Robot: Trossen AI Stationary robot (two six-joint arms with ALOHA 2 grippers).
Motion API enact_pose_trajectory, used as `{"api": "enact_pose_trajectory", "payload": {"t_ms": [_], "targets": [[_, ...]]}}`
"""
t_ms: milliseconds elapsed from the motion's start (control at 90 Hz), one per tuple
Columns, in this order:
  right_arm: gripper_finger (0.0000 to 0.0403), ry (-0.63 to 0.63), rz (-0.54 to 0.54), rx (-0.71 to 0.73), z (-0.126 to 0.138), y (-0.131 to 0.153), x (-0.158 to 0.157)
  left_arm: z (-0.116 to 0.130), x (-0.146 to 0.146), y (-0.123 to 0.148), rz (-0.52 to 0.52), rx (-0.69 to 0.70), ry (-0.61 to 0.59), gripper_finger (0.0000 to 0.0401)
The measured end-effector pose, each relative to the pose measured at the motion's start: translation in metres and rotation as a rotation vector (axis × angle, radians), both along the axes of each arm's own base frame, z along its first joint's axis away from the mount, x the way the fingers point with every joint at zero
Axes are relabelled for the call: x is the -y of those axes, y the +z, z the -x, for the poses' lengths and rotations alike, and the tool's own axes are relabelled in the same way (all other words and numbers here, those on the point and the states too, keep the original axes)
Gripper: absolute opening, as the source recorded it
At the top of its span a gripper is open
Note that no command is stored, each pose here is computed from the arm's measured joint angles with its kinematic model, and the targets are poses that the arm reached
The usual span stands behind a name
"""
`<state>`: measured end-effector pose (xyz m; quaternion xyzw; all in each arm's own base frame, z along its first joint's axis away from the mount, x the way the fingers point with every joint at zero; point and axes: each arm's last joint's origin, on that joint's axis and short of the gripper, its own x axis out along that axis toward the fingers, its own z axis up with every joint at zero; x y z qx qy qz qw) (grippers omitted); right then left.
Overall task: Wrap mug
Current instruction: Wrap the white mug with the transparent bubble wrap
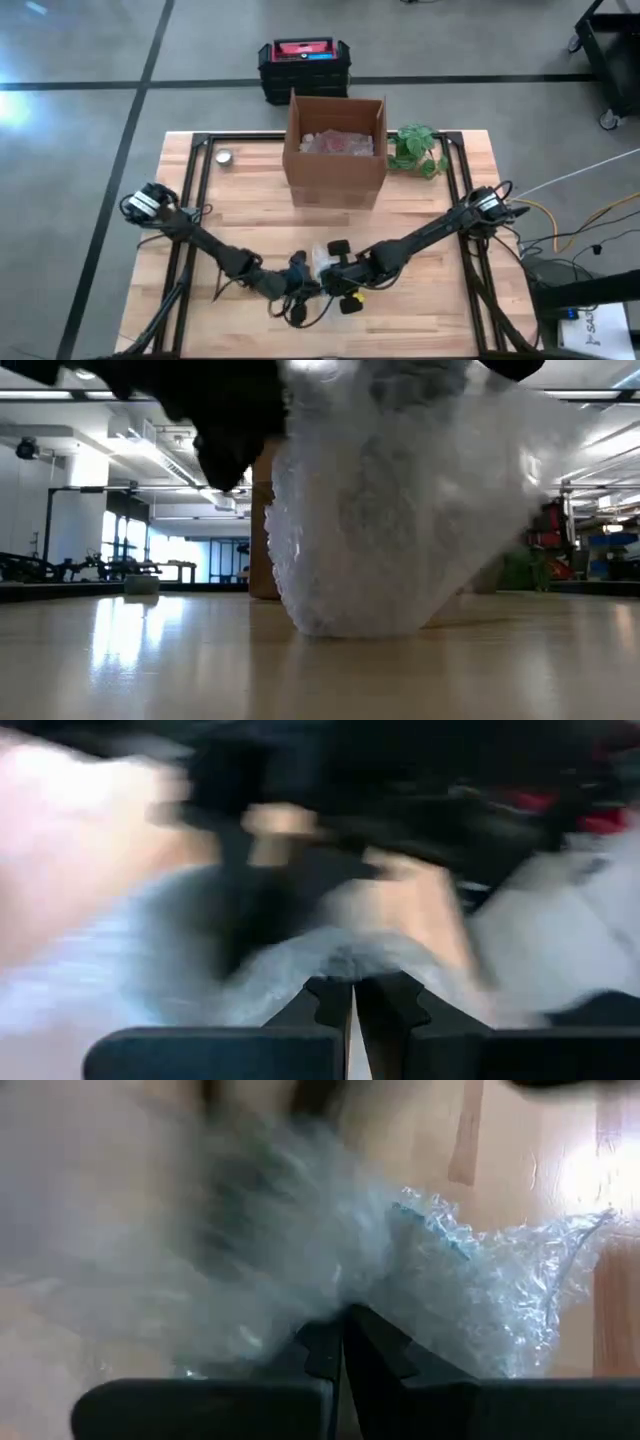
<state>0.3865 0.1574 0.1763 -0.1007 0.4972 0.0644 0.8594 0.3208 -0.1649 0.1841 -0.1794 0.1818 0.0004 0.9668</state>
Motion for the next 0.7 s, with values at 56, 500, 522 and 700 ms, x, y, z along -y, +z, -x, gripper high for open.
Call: {"api": "enact_pose_trajectory", "payload": {"t_ms": [56, 500, 522, 700], "targets": [[0.0000, 0.001, -0.001, 0.001, 0.000, 0.000, 0.000, -0.003, -0.005, 0.000, 0.002, 0.001, 0.018, 0.0000], [0.0000, 0.007, -0.031, 0.035, 0.015, 0.056, 0.002, -0.009, -0.013, -0.014, 0.051, -0.057, 0.080, 0.0000], [0.0000, 0.007, -0.037, 0.049, 0.014, 0.057, 0.001, -0.009, -0.014, -0.013, 0.051, -0.057, 0.080, 0.0000], [0.0000, 0.022, -0.085, 0.060, 0.007, 0.046, -0.004, -0.009, -0.014, -0.013, 0.055, -0.055, 0.076, 0.0000]]}}
